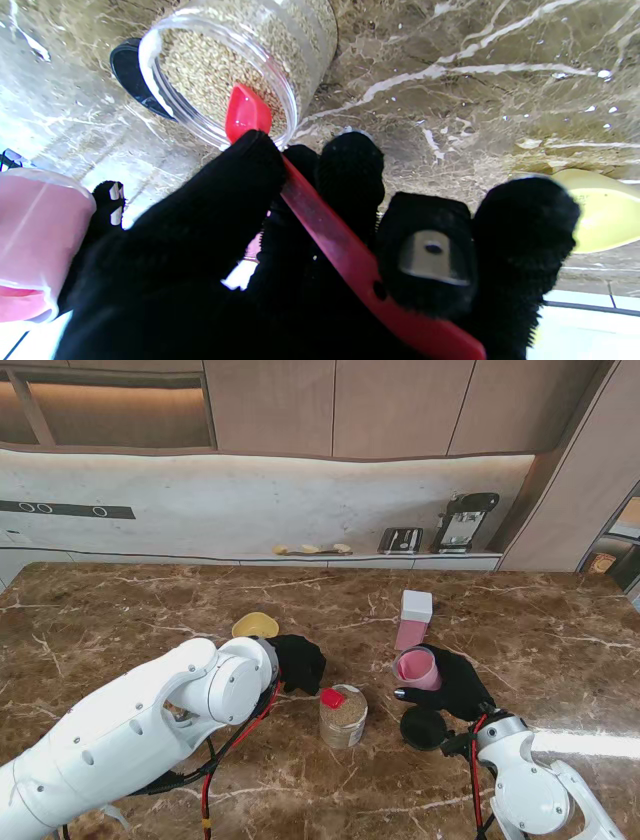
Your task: Measure grain into the airtight container
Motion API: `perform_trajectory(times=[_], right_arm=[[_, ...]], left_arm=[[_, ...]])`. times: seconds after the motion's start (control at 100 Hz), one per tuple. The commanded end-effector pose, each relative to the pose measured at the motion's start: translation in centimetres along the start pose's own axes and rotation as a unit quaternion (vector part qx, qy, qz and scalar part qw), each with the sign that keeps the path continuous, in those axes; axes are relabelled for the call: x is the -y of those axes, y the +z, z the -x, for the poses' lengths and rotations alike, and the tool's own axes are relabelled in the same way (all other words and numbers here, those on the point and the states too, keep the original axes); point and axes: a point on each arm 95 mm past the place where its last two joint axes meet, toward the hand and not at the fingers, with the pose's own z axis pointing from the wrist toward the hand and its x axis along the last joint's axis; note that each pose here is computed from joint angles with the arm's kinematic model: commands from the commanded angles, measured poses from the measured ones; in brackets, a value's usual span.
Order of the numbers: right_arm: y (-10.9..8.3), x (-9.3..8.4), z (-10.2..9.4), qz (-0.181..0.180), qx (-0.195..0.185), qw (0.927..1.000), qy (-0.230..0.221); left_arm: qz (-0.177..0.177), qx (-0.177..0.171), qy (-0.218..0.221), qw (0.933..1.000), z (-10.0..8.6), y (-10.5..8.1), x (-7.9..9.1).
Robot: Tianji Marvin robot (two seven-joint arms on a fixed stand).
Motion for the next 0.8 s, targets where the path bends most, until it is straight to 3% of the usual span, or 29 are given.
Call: perform_trajectory(times=[0.0, 0.79], right_arm=[[-0.41, 0.54, 0.45, -0.011, 0.008, 0.9999, 0.006], [-0.51, 0.66, 0.81, -0.013, 0.008, 0.9998, 0.012]], left_arm=[[0.002, 0.003, 0.004, 1.0000, -0.07, 0.24, -0.24], [0.027, 0.009, 0.019, 0.9994, -0.94, 1.06, -0.54]])
